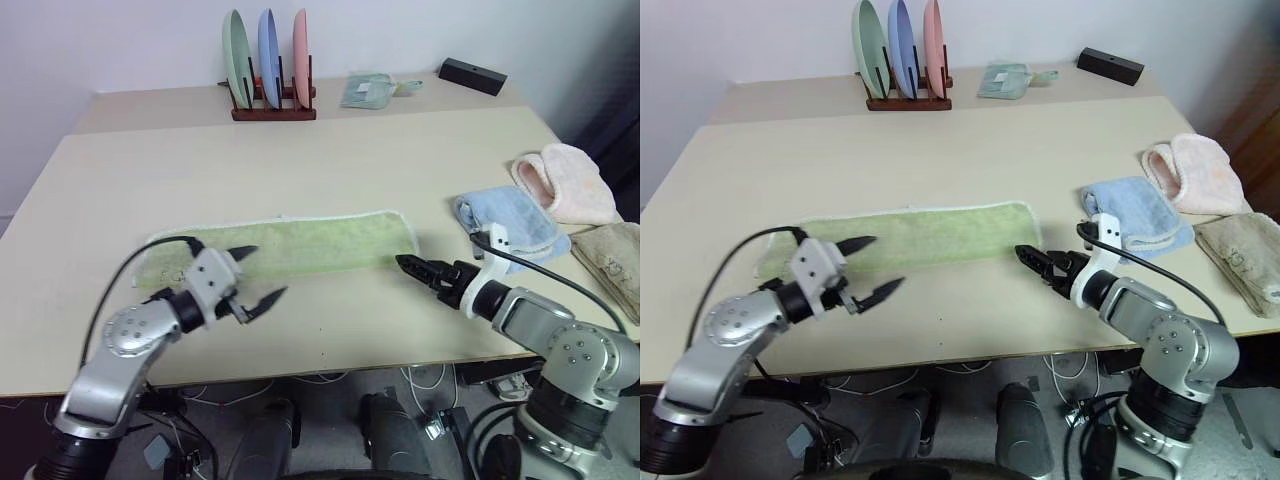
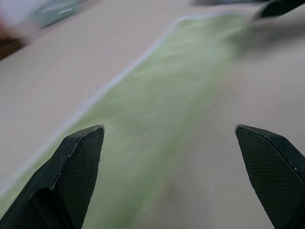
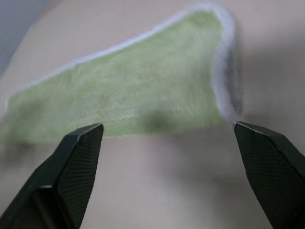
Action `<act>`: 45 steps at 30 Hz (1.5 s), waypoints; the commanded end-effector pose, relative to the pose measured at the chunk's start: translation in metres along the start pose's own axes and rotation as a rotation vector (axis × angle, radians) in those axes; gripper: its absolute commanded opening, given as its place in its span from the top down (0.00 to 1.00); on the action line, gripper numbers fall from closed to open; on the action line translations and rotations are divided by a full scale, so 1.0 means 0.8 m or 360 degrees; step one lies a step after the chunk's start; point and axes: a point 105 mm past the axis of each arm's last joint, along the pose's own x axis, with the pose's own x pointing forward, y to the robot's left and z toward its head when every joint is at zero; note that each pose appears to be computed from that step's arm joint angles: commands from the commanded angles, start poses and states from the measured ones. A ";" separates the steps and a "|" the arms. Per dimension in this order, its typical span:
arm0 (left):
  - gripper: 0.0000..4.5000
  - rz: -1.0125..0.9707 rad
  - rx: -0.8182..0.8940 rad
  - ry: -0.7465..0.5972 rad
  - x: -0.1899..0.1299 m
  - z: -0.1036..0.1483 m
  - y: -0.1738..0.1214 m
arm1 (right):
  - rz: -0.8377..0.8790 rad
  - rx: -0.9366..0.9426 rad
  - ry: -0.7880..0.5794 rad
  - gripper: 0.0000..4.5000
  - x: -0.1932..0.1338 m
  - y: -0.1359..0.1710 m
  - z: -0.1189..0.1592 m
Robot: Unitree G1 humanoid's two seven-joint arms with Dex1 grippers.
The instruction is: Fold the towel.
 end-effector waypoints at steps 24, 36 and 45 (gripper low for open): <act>0.00 -0.0052 0.0041 -0.0091 0.005 0.017 -0.026 | -0.0296 0.0541 -0.0198 0.98 0.041 -0.012 0.028; 0.00 -0.0081 0.0018 -0.0093 0.009 0.012 -0.029 | -0.0166 0.0347 -0.0224 0.05 -0.001 -0.011 0.023; 0.00 -0.0096 0.0018 -0.0090 0.012 0.009 -0.028 | -0.0129 0.0443 -0.0119 0.02 0.013 -0.001 -0.004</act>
